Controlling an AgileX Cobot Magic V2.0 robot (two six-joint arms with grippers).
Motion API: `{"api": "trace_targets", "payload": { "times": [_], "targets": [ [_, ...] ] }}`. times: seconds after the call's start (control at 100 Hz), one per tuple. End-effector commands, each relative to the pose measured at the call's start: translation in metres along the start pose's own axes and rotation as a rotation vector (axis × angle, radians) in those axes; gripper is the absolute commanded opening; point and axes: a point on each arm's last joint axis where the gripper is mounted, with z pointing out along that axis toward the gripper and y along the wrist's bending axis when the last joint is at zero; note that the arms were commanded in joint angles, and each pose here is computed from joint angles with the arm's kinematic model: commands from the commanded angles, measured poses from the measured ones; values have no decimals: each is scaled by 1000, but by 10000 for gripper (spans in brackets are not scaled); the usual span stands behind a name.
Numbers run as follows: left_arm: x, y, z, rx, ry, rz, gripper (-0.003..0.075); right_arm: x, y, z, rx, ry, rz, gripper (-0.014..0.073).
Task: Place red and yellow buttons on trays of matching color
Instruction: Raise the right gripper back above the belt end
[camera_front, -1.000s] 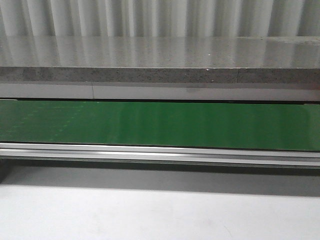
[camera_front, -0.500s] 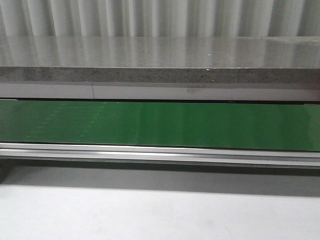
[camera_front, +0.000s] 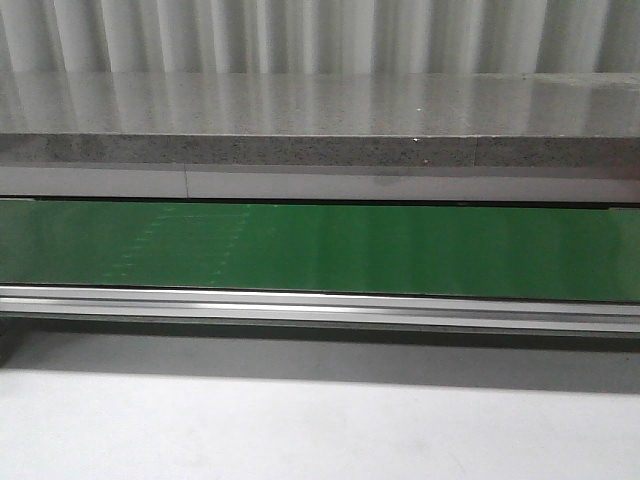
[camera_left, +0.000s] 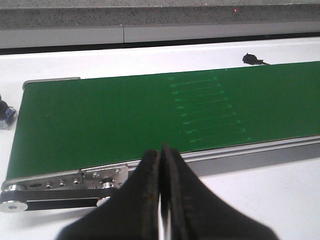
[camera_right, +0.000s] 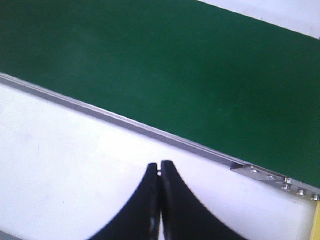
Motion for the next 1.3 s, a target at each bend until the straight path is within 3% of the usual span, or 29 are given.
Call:
{"api": "trace_targets", "payload": {
  "times": [0.0,0.47,0.64,0.77,0.91,1.01,1.13,1.29],
  "targets": [
    [-15,-1,-4,8,-95,-8,-20,2,2,-20,8,-149,-28,-65],
    [-14,-1,-3,8,-87,-8,-20,75,10,-87,40,-527,-44,-65],
    [-23,2,3,-16,-70,-15,-20,80,11,-90,39,-525,-45,-65],
    [-48,10,9,-71,-76,-49,-20,80,11,-90,39,-525,-45,-65],
    [-79,30,21,-173,-65,-149,-20,80,11,-90,38,-526,-45,-65],
    [-95,51,34,-246,47,-205,-11,80,11,-90,38,-526,-45,-65],
    [-108,77,52,-307,165,-267,123,80,11,-90,38,-526,-45,-65],
    [-117,109,81,-360,234,-321,457,80,11,-90,38,-526,-45,-65]
  ]
}}
